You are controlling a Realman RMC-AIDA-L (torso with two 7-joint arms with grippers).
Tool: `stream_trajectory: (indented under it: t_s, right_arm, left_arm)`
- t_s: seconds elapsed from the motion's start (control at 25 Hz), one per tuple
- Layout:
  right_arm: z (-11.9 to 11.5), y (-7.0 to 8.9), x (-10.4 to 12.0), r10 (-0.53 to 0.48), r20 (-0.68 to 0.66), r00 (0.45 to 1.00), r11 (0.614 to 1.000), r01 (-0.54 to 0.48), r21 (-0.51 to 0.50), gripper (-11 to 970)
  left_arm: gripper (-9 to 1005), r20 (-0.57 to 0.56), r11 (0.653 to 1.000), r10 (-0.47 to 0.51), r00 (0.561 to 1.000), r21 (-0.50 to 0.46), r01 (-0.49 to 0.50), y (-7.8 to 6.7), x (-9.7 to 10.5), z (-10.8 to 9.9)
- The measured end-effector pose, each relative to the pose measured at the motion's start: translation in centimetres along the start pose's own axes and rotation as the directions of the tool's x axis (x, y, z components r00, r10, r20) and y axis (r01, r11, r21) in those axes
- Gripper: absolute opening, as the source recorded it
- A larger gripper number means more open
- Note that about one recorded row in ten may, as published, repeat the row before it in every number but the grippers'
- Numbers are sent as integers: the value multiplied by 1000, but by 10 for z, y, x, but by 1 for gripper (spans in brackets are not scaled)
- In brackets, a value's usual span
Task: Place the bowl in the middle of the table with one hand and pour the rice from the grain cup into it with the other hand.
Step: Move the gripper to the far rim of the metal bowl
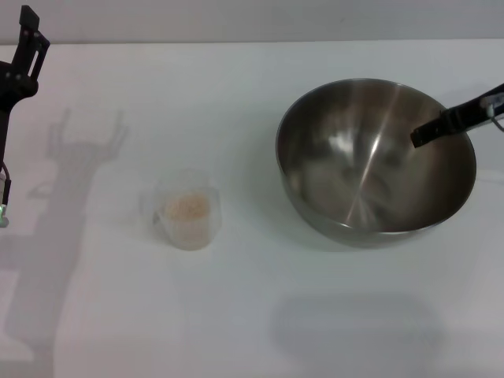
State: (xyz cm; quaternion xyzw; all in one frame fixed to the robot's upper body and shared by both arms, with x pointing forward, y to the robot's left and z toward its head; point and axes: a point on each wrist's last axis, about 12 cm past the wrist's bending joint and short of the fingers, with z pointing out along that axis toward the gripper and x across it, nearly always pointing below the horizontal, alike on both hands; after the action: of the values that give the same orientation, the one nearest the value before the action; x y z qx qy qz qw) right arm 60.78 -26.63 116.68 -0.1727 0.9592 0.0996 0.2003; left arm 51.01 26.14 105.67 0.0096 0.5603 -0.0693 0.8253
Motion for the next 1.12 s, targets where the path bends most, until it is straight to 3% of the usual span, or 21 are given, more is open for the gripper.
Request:
stream_trajectory:
  t_s: [0.2, 0.6, 0.72, 0.92, 1.12]
  right_arm:
    - [7, -2, 7, -11, 4, 1000, 1000, 11, -12, 815]
    - [8, -7, 11, -13, 32, 999, 1000, 14, -27, 660]
    - [9, -6, 11, -20, 33, 999, 999, 21, -31, 457]
    - [10, -3, 11, -27, 36, 999, 999, 29, -38, 221]
    - [7, -5, 9, -10, 73, 997, 999, 13, -52, 44]
  left_arm:
    - [869, -2, 1000, -1, 1000, 0, 1, 0, 0, 0]
    - [868, -1, 1000, -3, 1000, -1, 3, -1, 0, -3]
    - [868, -2, 1000, -3, 1000, 0, 3, -1, 0, -3]
    - [867, 0, 1000, -5, 1000, -1, 5, -1, 0, -4]
    - [867, 0, 1000, -5, 1000, 0, 5, -1, 0, -4]
